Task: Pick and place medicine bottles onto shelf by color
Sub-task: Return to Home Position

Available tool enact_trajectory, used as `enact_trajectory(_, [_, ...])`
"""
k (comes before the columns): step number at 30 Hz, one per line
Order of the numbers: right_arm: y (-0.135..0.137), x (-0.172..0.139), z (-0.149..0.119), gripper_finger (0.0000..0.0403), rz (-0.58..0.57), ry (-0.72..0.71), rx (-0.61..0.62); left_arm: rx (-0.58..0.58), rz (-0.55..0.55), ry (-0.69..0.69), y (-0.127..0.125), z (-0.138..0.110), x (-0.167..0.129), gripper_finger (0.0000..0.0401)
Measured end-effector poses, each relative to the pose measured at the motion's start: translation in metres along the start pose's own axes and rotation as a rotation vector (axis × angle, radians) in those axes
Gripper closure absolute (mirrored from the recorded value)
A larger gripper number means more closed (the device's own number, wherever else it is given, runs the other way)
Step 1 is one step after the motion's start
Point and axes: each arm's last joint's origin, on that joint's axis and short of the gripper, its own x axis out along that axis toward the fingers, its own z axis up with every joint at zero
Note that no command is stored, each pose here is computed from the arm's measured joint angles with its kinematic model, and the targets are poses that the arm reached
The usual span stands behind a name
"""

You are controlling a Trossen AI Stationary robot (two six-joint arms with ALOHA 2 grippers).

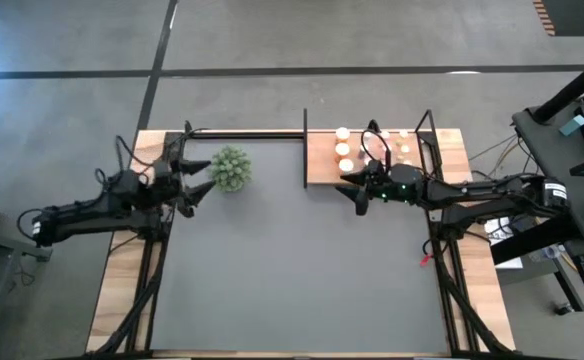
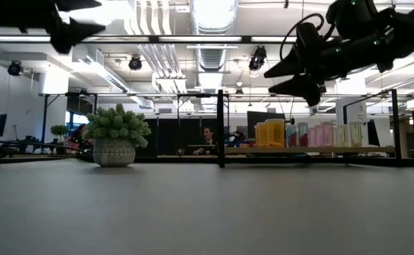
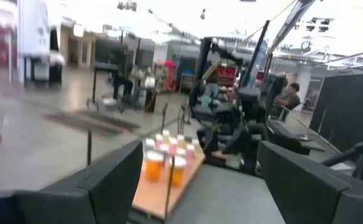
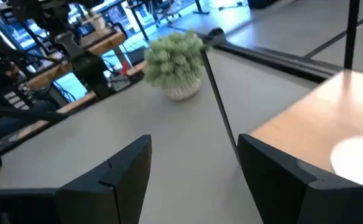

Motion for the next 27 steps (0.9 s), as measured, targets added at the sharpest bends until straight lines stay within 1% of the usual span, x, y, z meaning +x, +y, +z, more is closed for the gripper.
enact_trajectory(2, [-0.003, -0.002, -0.006, 0.0174, -0.005, 0.012, 0.001, -0.042, 0.003, 0.018, 0.002, -0.015, 0.001, 0.0099])
enact_trajectory(5, [-0.006, -0.005, -0.014, 0.0174, -0.001, 0.003, 0.005, -0.097, -0.003, -0.012, 0.004, -0.031, 0.002, 0.0099])
enact_trajectory(10, [-0.009, -0.010, -0.022, 0.0174, 0.018, -0.045, 0.008, -0.114, -0.017, -0.095, 0.007, -0.052, 0.003, 0.0099])
enact_trajectory(12, [-0.011, -0.012, -0.026, 0.0174, 0.022, -0.053, 0.014, -0.118, -0.019, -0.108, 0.008, -0.061, 0.002, 0.0099])
enact_trajectory(14, [-0.012, -0.014, -0.028, 0.0174, 0.027, -0.064, 0.029, -0.146, -0.024, -0.125, 0.009, -0.069, 0.001, 0.0099])
enact_trajectory(17, [-0.013, -0.016, -0.031, 0.0174, 0.029, -0.067, 0.048, -0.175, -0.030, -0.150, 0.009, -0.070, 0.000, 0.0099])
enact_trajectory(23, [-0.018, -0.021, -0.044, 0.0174, 0.016, -0.037, 0.053, -0.176, -0.029, -0.145, 0.009, -0.070, 0.000, 0.0099])
enact_trajectory(27, [-0.021, -0.025, -0.051, 0.0174, 0.013, -0.029, 0.080, -0.174, -0.027, -0.135, 0.009, -0.072, 0.001, 0.0099])
